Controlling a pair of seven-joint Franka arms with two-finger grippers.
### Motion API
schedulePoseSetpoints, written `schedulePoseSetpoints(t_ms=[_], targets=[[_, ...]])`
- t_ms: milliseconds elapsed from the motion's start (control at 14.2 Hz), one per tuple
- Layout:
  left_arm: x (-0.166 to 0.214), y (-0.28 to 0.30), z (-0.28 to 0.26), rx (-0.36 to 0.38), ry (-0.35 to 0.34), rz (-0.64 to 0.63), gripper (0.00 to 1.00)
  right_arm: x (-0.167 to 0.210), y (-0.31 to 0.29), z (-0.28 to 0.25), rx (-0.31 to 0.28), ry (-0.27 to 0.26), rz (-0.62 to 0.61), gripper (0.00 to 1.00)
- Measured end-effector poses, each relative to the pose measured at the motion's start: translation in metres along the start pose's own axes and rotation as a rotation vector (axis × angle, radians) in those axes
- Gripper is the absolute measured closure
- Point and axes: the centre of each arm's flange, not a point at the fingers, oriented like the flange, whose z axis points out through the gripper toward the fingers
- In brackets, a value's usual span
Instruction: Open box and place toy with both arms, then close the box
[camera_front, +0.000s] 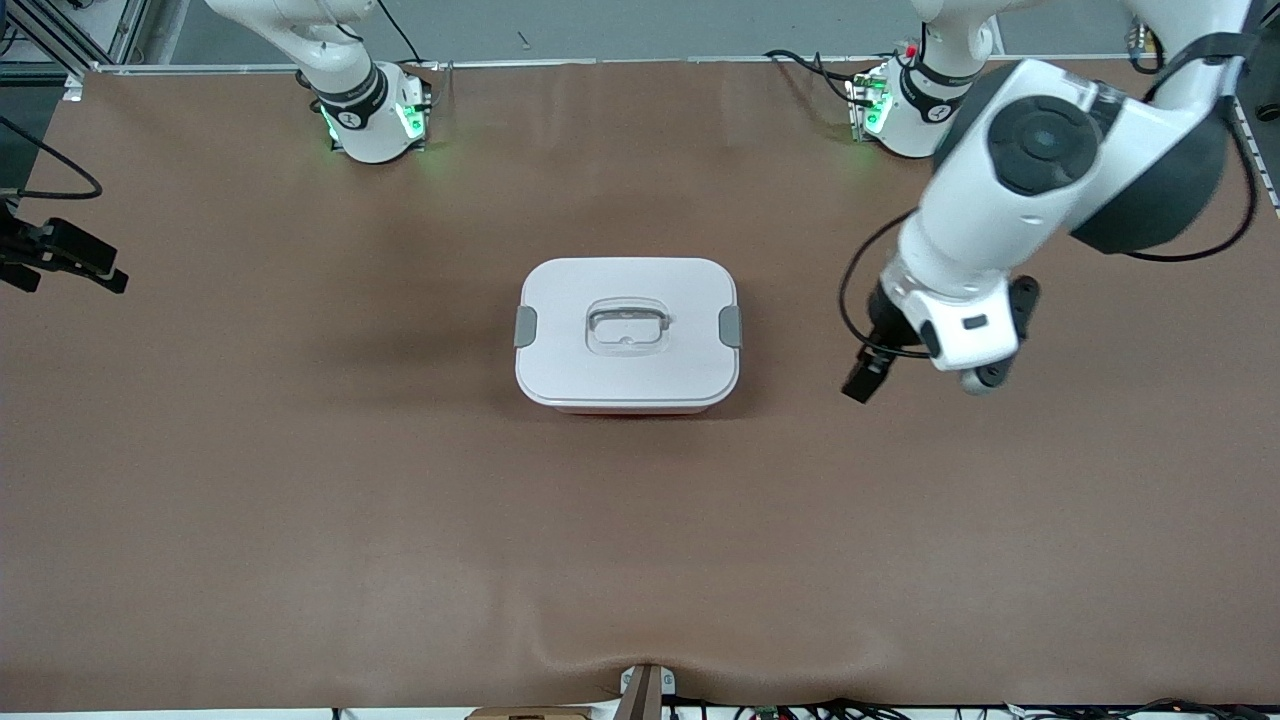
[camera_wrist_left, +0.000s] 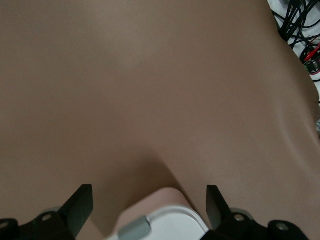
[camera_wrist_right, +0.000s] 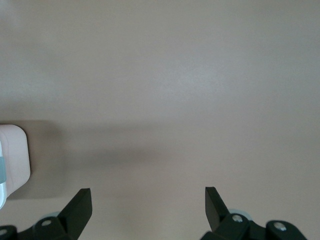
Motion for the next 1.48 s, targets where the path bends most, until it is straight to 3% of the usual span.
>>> schedulePoseSetpoints(t_ms=[704, 986, 1268, 1479], targets=[[0.134, -0.061, -0.015, 0.082, -0.044, 0.438, 0.00, 0.000, -0.001, -0.001, 0.000, 0.001, -0.002, 0.00], [0.153, -0.077, -0.038, 0.081, -0.032, 0.600, 0.00, 0.000, -0.002, -0.001, 0.000, 0.001, -0.004, 0.00], [0.176, -0.107, -0.067, 0.035, -0.056, 0.678, 0.00, 0.000, -0.003, -0.001, 0.000, -0.002, -0.006, 0.00], [0.183, -0.123, -0.080, 0.061, -0.051, 0.736, 0.00, -0.003, -0.003, 0.001, 0.002, -0.026, -0.006, 0.00]])
